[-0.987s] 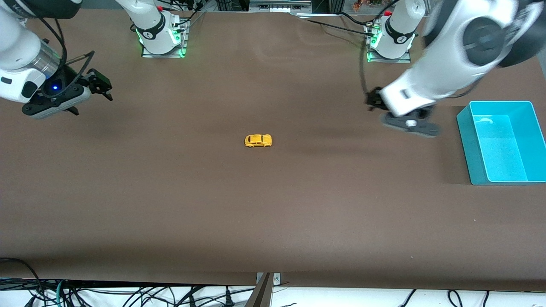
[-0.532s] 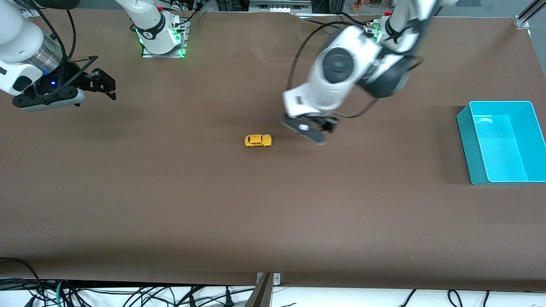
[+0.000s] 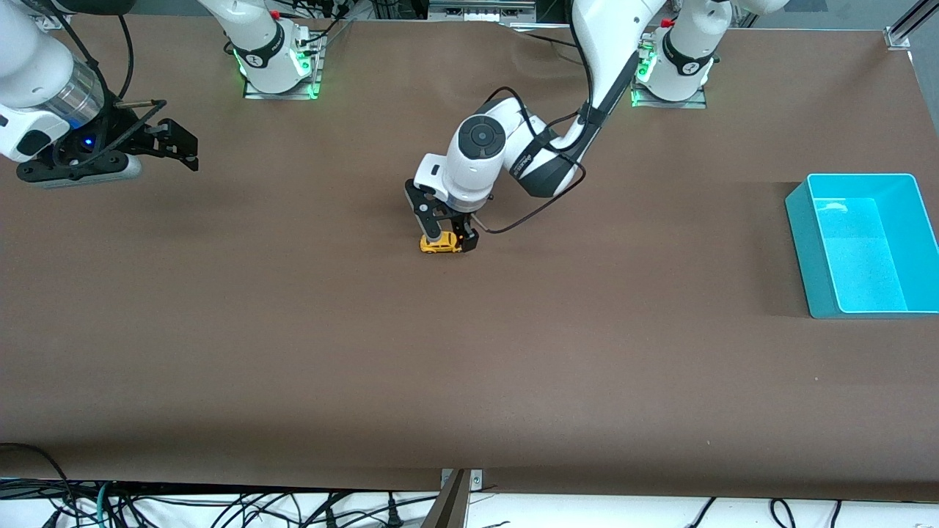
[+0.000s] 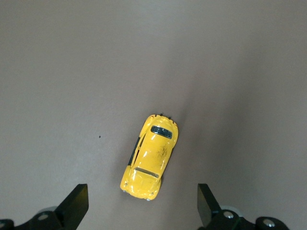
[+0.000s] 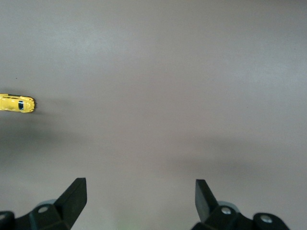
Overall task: Wind and store yellow beetle car
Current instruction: 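Close the left gripper on the yellow car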
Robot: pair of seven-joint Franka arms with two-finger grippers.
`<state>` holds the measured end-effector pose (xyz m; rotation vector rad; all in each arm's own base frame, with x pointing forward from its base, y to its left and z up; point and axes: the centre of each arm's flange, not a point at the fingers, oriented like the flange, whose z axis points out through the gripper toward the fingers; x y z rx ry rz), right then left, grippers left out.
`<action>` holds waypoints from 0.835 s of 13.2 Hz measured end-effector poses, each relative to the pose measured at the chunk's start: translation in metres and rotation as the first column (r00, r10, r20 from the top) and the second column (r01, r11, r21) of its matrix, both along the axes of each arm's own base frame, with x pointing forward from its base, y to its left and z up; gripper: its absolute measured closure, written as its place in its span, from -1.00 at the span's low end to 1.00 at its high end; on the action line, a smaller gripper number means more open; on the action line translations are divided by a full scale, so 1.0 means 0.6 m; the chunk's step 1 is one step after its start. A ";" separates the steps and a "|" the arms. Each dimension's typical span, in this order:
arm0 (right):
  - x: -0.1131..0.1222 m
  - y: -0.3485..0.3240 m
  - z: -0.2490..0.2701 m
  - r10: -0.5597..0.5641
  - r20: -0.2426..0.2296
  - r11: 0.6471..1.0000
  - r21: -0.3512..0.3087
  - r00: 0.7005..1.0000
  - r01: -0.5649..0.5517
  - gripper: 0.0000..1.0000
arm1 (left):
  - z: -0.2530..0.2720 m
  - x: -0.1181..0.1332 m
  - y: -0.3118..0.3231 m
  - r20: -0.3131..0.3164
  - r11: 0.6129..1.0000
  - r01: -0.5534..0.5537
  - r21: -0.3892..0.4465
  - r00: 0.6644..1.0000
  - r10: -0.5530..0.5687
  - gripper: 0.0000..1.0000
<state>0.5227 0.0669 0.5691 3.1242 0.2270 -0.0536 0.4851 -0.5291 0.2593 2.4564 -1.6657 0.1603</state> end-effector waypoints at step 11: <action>0.009 -0.017 -0.013 -0.027 -0.015 1.000 0.002 1.000 0.027 -1.00 | -0.126 -0.010 -0.006 0.007 0.995 0.095 0.011 0.995 -0.095 -0.99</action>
